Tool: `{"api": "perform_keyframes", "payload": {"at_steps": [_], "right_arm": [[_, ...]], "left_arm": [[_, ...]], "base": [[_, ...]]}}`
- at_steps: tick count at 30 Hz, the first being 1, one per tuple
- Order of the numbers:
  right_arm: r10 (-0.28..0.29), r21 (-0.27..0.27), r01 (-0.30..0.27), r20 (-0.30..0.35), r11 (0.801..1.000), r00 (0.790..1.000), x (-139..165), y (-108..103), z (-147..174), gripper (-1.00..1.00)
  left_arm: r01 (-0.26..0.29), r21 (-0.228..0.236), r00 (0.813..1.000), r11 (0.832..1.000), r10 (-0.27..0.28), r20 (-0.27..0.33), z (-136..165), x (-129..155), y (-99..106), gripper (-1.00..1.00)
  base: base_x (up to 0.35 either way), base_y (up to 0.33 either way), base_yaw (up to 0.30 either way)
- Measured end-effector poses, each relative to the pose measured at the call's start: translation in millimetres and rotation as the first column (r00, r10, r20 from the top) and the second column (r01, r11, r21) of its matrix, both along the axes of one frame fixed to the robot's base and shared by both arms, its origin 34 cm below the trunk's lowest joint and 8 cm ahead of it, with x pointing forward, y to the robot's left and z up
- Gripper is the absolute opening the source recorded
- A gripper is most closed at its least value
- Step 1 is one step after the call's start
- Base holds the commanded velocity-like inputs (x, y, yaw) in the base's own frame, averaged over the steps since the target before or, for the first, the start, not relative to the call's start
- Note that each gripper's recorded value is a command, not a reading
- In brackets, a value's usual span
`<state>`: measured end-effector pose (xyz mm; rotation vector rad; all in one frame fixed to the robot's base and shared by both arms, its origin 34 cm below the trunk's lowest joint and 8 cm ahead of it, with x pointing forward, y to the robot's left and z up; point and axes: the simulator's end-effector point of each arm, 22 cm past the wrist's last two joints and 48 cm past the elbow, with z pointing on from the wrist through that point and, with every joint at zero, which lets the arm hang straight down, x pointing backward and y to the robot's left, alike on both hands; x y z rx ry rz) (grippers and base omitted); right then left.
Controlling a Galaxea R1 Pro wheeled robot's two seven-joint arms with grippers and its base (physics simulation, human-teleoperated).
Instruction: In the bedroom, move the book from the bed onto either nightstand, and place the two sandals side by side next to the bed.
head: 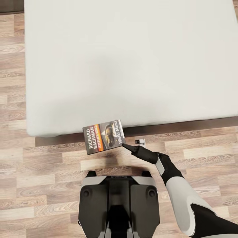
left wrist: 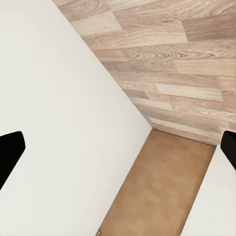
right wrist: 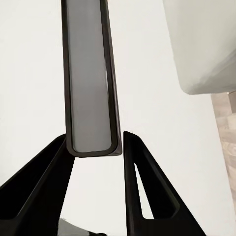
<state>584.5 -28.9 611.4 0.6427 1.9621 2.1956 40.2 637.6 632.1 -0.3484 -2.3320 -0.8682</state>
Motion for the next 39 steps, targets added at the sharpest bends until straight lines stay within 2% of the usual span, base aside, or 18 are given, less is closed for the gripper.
{"api": "perform_keyframes", "payload": {"at_steps": [10, 39], "right_arm": [[0.003, 0.009, -0.003, -0.019, 1.0, 1.0, -3, 0, 9, -1.0], [0.004, 0.008, -0.003, -0.019, 1.0, 1.0, -15, -1, 31, -1.0]], "left_arm": [[-0.002, -0.004, 1.0, 1.0, 0.002, 0.002, 8, -4, -2, 1.0], [-0.009, -0.011, 1.0, 1.0, 0.009, 0.003, 28, -16, -4, 1.0]], "base": [[0.0, 0.0, 0.0], [0.0, 0.0, 0.0]]}}
